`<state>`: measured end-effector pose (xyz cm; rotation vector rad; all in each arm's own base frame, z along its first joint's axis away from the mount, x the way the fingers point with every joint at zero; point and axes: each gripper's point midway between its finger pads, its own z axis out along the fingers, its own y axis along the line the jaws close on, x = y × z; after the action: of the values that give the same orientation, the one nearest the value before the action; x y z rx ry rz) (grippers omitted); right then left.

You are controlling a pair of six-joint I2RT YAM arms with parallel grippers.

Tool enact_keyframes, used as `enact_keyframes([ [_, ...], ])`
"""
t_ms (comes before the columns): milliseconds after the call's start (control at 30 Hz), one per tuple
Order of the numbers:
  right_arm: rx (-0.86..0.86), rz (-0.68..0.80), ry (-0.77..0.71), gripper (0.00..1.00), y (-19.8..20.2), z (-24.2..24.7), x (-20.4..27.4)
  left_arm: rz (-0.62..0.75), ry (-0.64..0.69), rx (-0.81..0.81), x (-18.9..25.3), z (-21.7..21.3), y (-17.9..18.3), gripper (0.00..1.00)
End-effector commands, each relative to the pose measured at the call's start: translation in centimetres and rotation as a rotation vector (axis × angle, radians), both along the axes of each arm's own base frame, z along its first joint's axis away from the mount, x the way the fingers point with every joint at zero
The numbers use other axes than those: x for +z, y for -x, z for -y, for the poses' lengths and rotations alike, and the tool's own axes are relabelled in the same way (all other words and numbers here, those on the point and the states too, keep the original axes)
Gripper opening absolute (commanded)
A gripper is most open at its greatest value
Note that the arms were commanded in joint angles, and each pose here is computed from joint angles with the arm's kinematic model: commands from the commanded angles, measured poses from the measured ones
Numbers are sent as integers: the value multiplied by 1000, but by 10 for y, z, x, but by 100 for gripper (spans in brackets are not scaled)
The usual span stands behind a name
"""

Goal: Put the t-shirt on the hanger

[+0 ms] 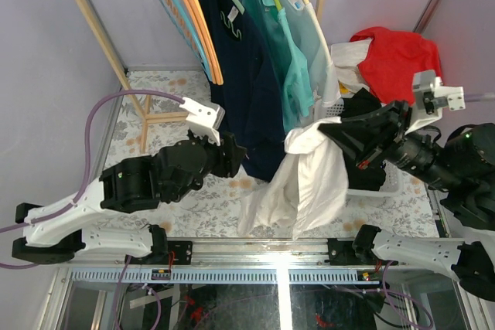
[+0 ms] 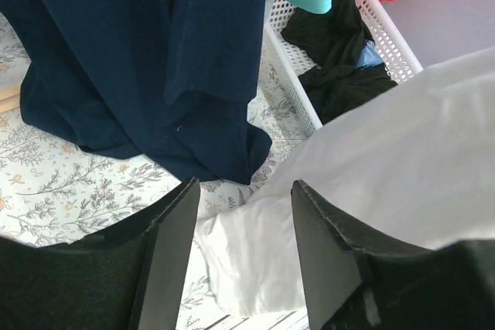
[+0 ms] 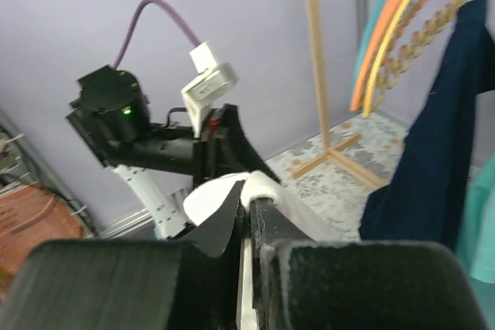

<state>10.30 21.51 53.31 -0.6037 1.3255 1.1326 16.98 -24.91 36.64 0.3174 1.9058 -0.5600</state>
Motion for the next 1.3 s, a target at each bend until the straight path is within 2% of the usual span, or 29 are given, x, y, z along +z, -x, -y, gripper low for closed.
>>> enact_keyframes([
  [0, -209, 69, 12, 0, -26, 28, 14, -17, 33, 17, -2, -10, 2, 52],
  [167, -288, 88, 43, 0, -38, 36, 20, -115, -27, -59, -51, 2, 17, 56],
  [333, -339, 101, 62, 0, -46, 41, 22, -180, 13, -163, -97, 24, 37, 60],
  [567, -371, 100, 85, 0, -54, 40, 24, -234, 50, -305, -136, 55, 64, 68],
  [833, -367, 100, 97, 0, -59, 31, 21, -253, 127, -450, -155, 82, 97, 79],
  [1100, -370, 103, 102, 0, -60, 30, 22, -254, 89, -437, -178, 98, 95, 81],
  [1267, -361, 106, 97, 0, -58, 31, 23, -228, 59, -328, -194, 92, 80, 82],
])
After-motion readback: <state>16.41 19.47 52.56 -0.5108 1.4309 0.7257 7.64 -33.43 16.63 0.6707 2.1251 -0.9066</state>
